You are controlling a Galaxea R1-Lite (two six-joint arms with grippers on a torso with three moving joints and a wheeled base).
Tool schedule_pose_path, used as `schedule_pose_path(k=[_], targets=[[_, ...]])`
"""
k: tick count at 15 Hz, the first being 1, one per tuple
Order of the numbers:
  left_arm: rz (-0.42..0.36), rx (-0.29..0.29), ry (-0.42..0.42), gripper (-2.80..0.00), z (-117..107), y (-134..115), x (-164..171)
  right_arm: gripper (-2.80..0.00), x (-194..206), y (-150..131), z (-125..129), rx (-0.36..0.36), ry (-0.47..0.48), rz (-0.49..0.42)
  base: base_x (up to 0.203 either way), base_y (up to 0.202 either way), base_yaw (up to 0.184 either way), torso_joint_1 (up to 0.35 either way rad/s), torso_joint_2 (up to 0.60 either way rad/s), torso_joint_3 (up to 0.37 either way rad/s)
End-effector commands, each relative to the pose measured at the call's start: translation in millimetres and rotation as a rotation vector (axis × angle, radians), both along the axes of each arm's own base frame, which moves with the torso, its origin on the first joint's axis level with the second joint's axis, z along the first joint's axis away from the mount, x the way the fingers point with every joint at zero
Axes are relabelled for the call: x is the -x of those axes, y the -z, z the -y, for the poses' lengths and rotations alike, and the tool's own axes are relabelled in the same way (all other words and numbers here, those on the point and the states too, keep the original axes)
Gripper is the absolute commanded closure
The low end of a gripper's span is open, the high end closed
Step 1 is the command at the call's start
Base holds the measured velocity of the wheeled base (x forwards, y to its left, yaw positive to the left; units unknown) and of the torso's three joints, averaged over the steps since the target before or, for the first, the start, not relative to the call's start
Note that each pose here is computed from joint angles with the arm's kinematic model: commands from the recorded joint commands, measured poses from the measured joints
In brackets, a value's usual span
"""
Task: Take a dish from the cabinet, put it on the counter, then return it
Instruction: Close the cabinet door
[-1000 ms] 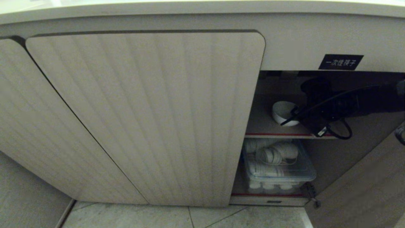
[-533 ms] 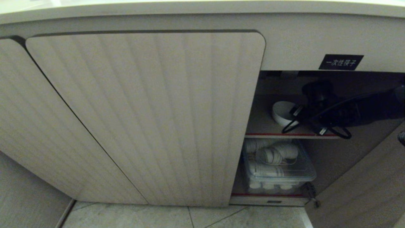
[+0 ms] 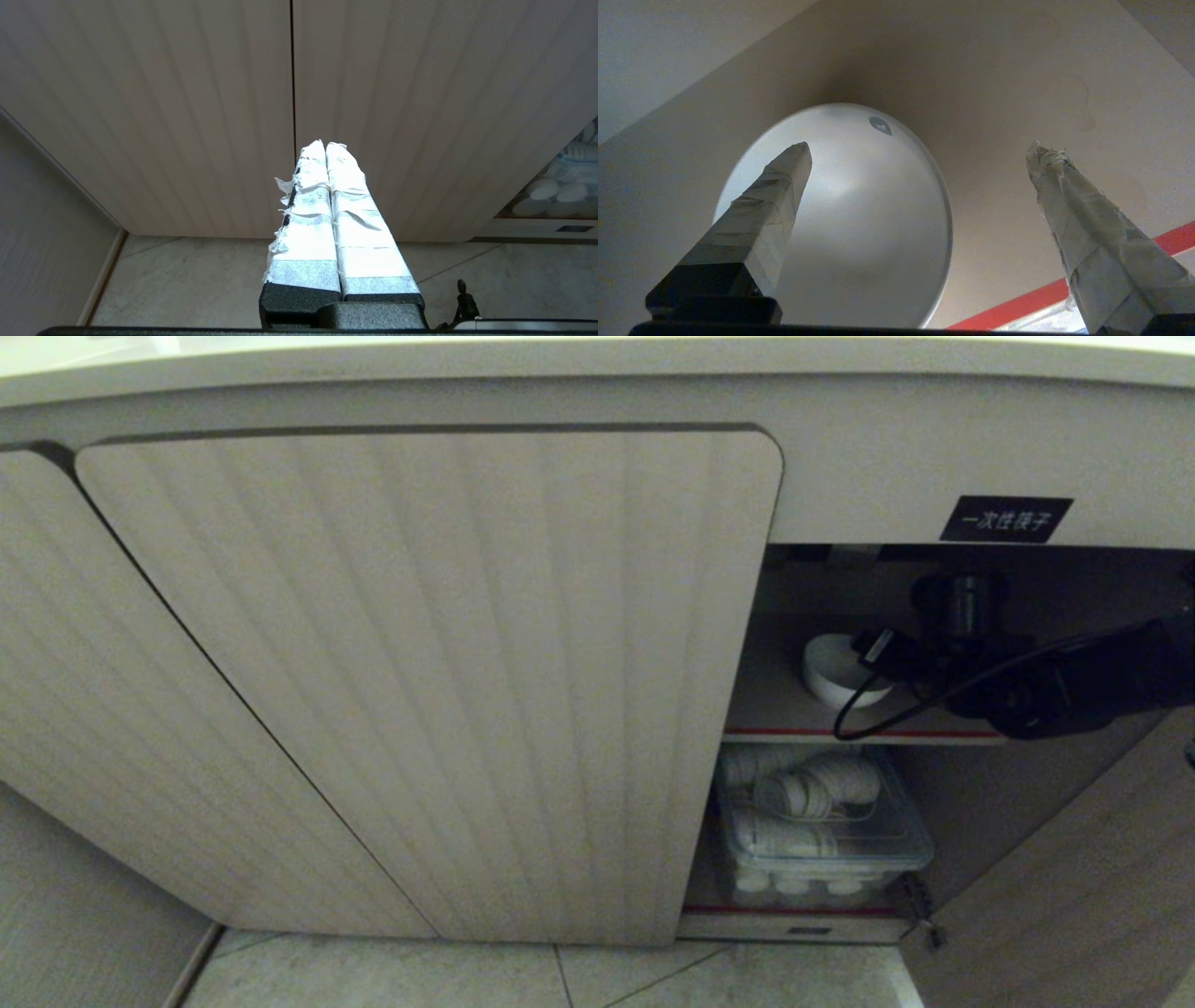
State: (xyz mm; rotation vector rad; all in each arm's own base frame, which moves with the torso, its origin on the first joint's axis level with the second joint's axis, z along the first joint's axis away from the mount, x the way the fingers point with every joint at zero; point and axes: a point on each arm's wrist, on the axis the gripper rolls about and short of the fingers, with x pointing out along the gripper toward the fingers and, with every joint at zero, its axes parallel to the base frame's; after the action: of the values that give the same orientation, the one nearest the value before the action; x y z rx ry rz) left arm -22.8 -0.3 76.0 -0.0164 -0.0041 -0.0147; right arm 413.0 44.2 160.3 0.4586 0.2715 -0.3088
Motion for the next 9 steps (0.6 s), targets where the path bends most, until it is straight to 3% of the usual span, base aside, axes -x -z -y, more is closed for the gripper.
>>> schedule_pose_path(k=[1,9], targets=[[0.002,0.0,0.001,0.0,0.0,-0.3,0.1,-2.8,2.1,-0.1,0.0,-0.003,0.002,0.007,0.0,0.0,0.0,0.0,0.0,0.0],[0.002,0.0,0.001,0.0,0.0,-0.3,0.1,-2.8,6.1,1.8,0.5,0.03,-0.011,0.057,0.0,0.0,0.0,0.0,0.0,0.0]])
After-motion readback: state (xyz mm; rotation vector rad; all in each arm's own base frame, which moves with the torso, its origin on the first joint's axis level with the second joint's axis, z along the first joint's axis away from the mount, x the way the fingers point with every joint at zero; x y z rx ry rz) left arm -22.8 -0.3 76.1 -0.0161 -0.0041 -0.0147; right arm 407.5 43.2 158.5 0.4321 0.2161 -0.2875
